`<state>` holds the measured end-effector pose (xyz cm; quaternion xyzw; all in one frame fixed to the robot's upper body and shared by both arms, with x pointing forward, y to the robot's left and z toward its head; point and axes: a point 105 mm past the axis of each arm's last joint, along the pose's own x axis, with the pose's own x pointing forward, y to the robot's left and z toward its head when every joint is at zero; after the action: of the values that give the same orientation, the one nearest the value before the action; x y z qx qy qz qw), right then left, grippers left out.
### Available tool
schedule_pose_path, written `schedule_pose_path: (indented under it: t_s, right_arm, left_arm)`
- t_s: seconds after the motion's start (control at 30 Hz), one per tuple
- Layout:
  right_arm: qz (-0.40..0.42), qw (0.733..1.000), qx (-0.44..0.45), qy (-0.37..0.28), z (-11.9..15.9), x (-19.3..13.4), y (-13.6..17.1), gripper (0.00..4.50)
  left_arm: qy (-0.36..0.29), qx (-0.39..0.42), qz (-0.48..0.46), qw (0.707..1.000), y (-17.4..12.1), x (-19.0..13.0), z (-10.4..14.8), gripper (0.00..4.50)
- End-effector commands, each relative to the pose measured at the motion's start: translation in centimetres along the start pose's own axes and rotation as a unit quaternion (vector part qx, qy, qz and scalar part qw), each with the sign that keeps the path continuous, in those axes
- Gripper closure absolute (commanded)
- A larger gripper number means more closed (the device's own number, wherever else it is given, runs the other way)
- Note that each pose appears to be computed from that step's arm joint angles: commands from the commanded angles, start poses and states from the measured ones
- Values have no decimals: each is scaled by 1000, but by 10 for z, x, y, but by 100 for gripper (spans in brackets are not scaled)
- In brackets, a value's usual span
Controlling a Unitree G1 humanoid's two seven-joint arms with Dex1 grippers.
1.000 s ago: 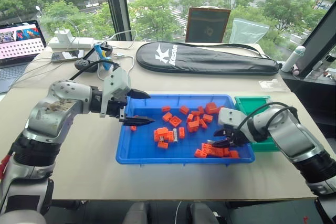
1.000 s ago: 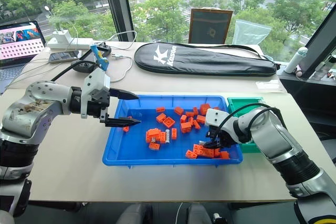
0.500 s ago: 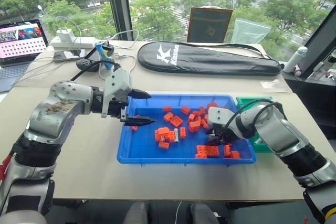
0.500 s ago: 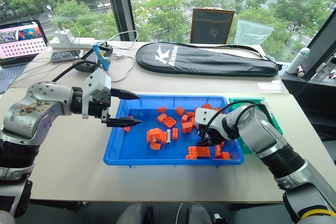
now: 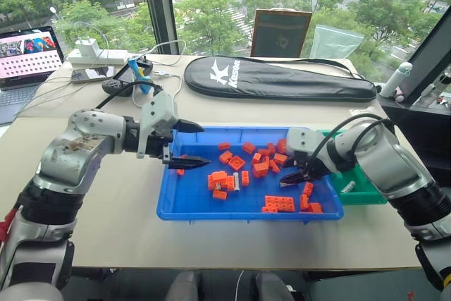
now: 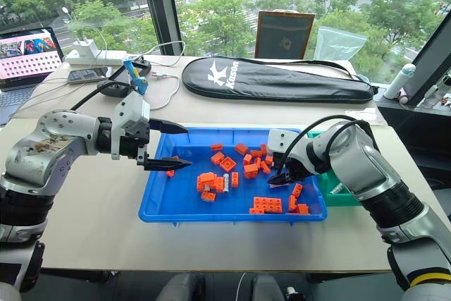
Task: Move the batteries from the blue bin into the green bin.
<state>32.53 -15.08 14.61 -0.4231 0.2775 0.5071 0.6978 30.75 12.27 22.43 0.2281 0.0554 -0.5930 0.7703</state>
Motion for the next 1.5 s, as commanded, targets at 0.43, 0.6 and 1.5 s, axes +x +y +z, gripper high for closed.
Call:
schedule_pose_path:
  t_s: [0.43, 0.6, 1.5]
  right_arm:
    - [20, 998, -47, 34, -8, 23, -1, 327]
    - [9, 998, -63, 9, 10, 6, -4, 424]
    - [-230, 966, 109, 44, -85, -98, -45, 237]
  left_arm:
    - [-4, 21, 3, 1000, 1, -3, 5, 0]
    - [-6, 21, 2, 1000, 1, -2, 4, 0]
    - [-41, 33, -35, 998, 11, 22, 11, 0]
